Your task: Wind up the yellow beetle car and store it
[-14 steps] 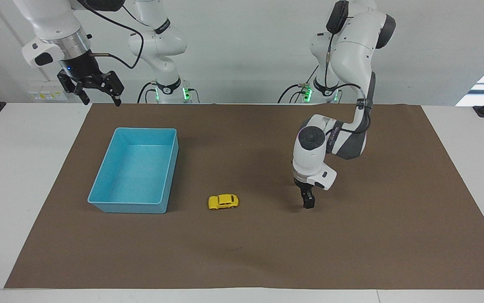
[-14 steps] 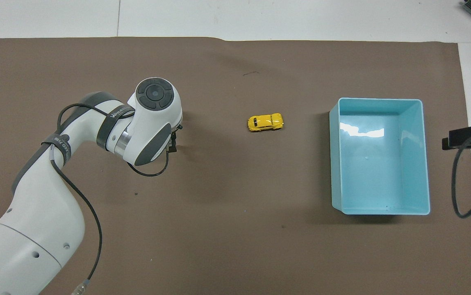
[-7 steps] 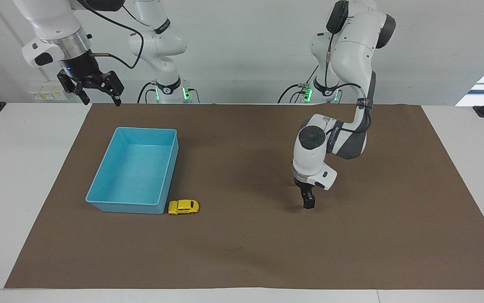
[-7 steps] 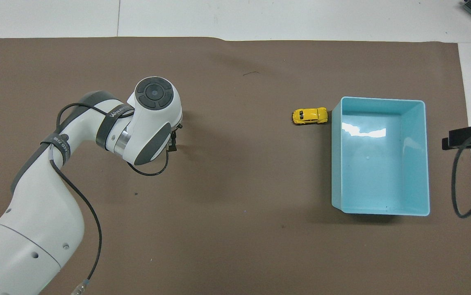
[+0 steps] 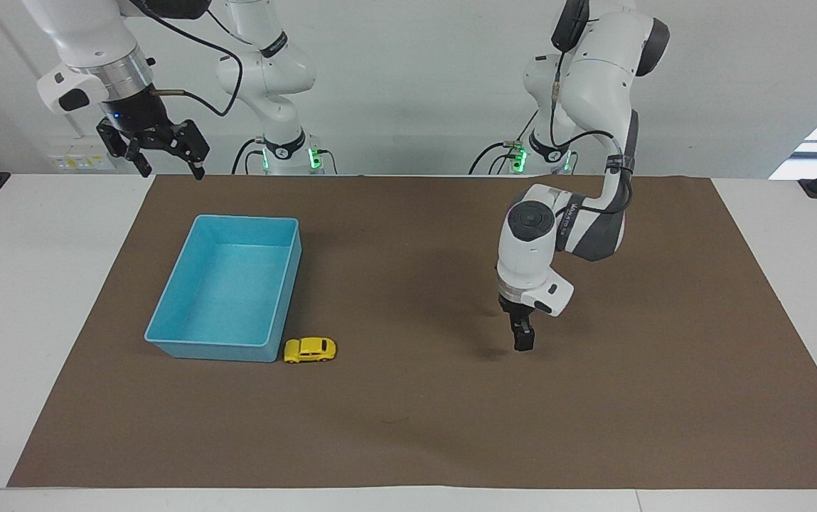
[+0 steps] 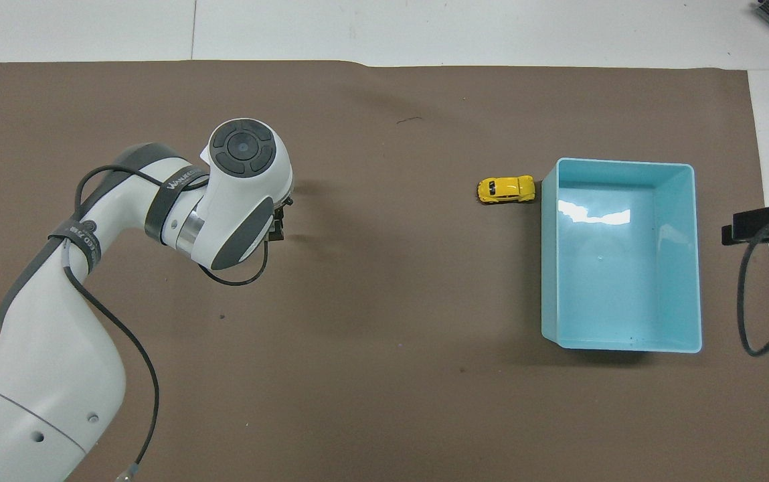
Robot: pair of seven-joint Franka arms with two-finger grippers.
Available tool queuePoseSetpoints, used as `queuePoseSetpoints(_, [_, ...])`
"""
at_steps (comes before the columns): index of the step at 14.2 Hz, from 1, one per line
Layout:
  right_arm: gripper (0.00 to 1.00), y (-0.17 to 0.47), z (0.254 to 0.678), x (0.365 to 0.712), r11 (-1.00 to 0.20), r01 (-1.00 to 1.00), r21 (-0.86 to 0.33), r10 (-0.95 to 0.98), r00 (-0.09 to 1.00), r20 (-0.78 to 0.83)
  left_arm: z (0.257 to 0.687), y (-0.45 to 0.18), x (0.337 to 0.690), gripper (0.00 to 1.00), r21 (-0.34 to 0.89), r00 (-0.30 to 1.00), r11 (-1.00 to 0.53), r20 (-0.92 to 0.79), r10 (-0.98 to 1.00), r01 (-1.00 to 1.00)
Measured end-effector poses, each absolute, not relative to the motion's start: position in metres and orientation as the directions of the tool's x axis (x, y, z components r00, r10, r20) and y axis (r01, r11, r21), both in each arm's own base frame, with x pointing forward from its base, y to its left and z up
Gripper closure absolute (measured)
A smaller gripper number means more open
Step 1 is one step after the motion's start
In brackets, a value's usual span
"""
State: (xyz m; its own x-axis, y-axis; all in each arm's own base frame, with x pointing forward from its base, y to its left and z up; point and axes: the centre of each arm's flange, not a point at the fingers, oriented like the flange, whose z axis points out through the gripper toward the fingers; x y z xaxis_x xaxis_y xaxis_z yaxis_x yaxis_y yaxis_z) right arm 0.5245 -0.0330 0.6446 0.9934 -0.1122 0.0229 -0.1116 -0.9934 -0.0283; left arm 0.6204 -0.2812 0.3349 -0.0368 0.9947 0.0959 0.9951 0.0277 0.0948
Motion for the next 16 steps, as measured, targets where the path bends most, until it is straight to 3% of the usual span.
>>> queuePoseSetpoints(16, [0.00,-0.033,0.645,0.525,-0.993,-0.112,-0.028,-0.112,0.993,0.023,0.429,-0.231,0.626,0.00,0.120,0.305,-0.314,0.093,0.948,0.942])
